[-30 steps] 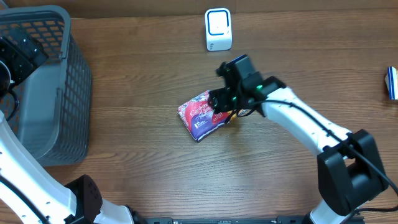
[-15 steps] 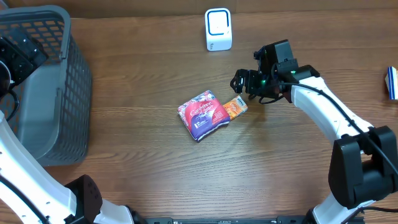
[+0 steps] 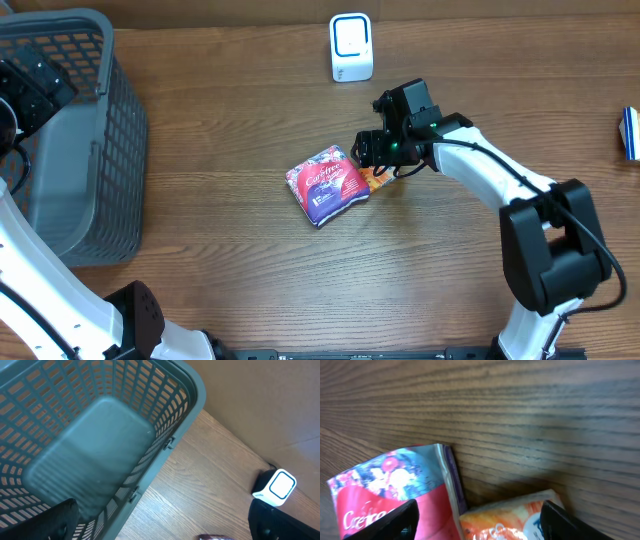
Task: Scan the item barcode
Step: 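Lower the right gripper and grasp the pink Carefree pack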
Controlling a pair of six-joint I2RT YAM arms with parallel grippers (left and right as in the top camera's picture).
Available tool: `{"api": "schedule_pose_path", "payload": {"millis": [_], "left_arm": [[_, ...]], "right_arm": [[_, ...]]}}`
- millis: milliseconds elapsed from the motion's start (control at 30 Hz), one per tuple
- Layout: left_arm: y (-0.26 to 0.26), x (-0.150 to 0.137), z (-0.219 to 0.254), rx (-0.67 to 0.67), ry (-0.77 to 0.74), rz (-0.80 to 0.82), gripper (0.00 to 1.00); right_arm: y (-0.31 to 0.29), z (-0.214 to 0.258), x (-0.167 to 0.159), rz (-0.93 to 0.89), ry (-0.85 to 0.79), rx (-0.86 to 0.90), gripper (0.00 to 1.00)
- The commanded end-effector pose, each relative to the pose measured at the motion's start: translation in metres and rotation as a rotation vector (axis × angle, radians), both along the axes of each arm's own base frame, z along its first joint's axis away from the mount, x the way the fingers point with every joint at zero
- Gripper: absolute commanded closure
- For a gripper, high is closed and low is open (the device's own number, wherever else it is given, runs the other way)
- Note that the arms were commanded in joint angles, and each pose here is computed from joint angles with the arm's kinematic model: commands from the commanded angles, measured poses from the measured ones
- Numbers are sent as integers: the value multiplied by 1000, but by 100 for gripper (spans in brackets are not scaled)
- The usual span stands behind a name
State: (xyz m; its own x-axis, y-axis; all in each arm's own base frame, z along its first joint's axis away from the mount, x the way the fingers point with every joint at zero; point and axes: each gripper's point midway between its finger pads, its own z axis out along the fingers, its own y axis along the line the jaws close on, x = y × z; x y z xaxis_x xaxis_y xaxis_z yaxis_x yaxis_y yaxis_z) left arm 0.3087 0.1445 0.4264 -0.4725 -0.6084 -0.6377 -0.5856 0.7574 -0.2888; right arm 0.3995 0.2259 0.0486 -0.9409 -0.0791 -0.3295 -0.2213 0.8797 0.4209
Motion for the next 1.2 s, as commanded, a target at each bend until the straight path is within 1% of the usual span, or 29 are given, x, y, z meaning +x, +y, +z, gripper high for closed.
{"api": "schedule_pose_path", "payload": {"millis": [0,67,233,500,567,633,800,833,900,933,1033,1100,1133,1167], "left_arm": [[2,-1,-1,-6,0,18,0],[2,-1,-1,-6,0,19,0],[2,-1,-1,-6,0,18,0],[2,-1,-1,-6,0,19,0],[2,-1,-1,-6,0,18,0],[2,-1,-1,-6,0,18,0],[2,-1,-1,-6,0,19,0],[2,-1,-1,-6,0,18,0],[2,-1,-1,-6,0,19,0],[2,-1,-1,-6,0,19,0],[2,-1,-1,-6,0,18,0],[2,-1,-1,-6,0,18,0],[2,-1,-1,-6,0,18,0],[2,-1,-1,-6,0,19,0]], "right_arm": [[21,-3,-7,66,38,88,24],[29,-4,-12,90,55,117,27],[40,-4,-18,117,56,126,27],[44,17,-10,119,46,130,27],[45,19,-10,122,44,132,30],[48,17,-15,130,59,129,32],[55,-6,-33,155,124,102,32],[56,-11,-35,147,145,99,34],[55,-17,-37,123,176,97,43],[55,-20,-38,110,190,95,49],[54,-22,-39,99,206,92,60],[53,-21,-38,76,216,97,71],[51,-17,-35,54,224,101,81],[48,-14,-32,38,228,104,85]]}}
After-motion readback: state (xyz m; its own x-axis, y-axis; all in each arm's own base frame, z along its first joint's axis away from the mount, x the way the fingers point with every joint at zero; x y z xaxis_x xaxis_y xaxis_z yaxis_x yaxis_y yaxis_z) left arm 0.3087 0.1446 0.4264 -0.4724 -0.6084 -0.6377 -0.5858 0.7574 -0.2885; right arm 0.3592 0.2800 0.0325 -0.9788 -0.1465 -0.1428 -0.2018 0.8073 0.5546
